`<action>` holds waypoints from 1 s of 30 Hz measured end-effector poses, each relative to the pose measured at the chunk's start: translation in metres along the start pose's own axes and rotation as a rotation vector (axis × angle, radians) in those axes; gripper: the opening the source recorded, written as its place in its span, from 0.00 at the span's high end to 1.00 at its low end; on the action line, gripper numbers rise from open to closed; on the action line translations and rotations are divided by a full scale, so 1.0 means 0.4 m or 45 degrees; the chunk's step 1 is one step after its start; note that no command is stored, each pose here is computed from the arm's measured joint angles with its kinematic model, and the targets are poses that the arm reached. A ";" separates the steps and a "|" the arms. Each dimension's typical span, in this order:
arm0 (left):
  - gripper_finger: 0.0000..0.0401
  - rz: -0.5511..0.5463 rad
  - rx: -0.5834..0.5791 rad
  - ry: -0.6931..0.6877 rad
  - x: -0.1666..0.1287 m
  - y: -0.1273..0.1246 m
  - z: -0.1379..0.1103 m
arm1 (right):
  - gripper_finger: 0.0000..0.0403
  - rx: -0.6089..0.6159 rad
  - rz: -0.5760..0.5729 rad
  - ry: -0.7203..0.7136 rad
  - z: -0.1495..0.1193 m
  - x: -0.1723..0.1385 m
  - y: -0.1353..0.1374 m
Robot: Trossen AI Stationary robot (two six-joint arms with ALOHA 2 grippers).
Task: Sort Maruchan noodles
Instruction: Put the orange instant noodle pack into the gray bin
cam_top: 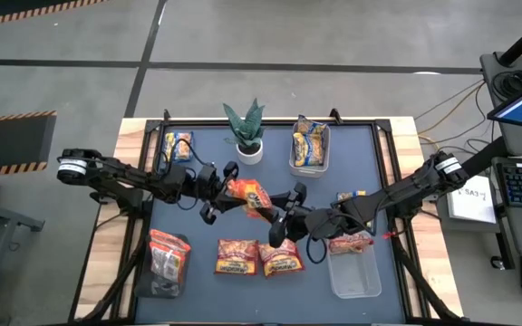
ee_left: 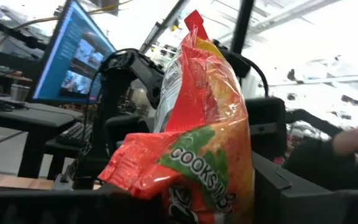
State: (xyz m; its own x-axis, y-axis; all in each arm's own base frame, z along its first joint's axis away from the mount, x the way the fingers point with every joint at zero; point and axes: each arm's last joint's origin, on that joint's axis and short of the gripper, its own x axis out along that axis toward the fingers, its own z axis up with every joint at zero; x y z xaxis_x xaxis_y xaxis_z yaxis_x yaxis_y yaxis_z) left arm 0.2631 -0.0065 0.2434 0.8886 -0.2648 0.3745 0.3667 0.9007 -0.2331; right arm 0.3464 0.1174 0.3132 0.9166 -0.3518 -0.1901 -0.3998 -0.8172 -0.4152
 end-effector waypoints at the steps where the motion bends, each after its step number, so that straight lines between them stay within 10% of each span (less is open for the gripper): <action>1: 0.68 0.019 -0.011 -0.009 0.000 0.001 0.001 | 0.59 0.009 0.001 -0.002 0.001 0.000 0.001; 13: 0.68 0.165 -0.222 -0.094 -0.001 0.009 0.006 | 0.74 0.085 0.031 0.003 0.008 0.002 0.008; 30: 0.69 0.298 -0.223 -0.196 -0.012 0.037 0.026 | 0.63 0.547 0.028 -0.021 0.018 -0.006 0.003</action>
State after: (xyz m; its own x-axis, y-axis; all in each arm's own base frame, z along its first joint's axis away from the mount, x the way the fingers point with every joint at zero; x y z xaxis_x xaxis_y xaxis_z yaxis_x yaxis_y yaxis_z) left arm 0.2614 0.0118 0.2476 0.9070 0.0096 0.4210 0.2114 0.8542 -0.4749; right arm 0.3438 0.1206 0.3068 0.9089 -0.3569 -0.2157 -0.3899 -0.5438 -0.7431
